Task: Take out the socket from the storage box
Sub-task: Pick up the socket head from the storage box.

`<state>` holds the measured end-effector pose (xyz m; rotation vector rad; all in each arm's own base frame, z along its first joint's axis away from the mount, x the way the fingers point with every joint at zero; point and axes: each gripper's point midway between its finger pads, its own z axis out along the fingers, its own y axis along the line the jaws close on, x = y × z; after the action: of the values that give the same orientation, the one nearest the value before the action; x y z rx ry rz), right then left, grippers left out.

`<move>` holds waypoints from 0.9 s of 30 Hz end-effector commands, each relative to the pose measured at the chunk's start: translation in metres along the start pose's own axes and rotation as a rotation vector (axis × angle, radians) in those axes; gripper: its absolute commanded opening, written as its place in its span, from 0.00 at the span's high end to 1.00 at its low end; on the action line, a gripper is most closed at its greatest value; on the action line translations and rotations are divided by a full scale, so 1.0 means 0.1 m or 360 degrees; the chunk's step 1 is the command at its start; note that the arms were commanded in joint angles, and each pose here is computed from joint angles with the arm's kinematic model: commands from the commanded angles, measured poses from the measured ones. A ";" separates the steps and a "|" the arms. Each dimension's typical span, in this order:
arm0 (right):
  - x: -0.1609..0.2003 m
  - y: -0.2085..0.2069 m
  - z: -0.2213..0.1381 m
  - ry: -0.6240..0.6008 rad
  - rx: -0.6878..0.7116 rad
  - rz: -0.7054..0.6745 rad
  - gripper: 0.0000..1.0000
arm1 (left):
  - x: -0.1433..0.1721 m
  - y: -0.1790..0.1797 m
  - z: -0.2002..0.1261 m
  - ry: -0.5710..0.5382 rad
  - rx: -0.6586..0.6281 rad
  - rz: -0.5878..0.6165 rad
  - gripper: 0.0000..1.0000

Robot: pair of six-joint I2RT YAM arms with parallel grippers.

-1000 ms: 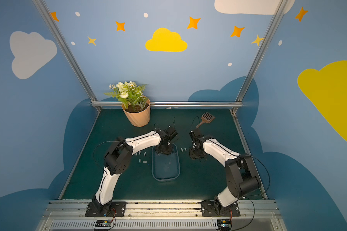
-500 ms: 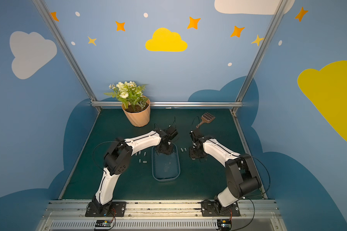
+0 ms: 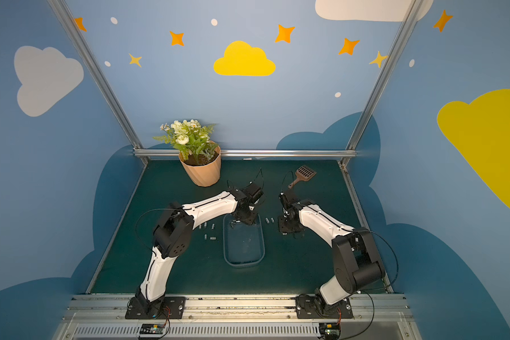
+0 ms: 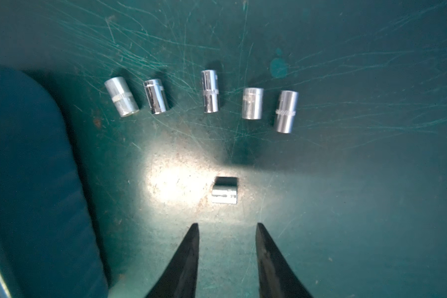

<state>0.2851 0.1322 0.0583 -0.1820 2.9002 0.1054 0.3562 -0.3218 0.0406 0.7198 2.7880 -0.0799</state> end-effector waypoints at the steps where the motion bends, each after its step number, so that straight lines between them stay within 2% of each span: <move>1: 0.01 0.00 -0.04 -0.0014 -0.0023 0.0022 0.63 | -0.14 -0.08 -0.13 -0.0089 0.0047 0.0115 0.63; 14: 0.03 -0.01 -0.06 -0.0016 -0.0016 0.0024 0.63 | -0.16 -0.13 0.11 -0.0010 0.0049 0.0268 0.62; 27: 0.04 -0.02 -0.06 -0.0013 -0.0018 0.0028 0.63 | 0.01 -0.08 0.24 0.0088 0.0022 0.0196 0.62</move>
<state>0.2829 0.1312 0.0598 -0.1805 2.8956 0.1081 0.3663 -0.3402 0.0318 0.9093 2.7290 -0.0867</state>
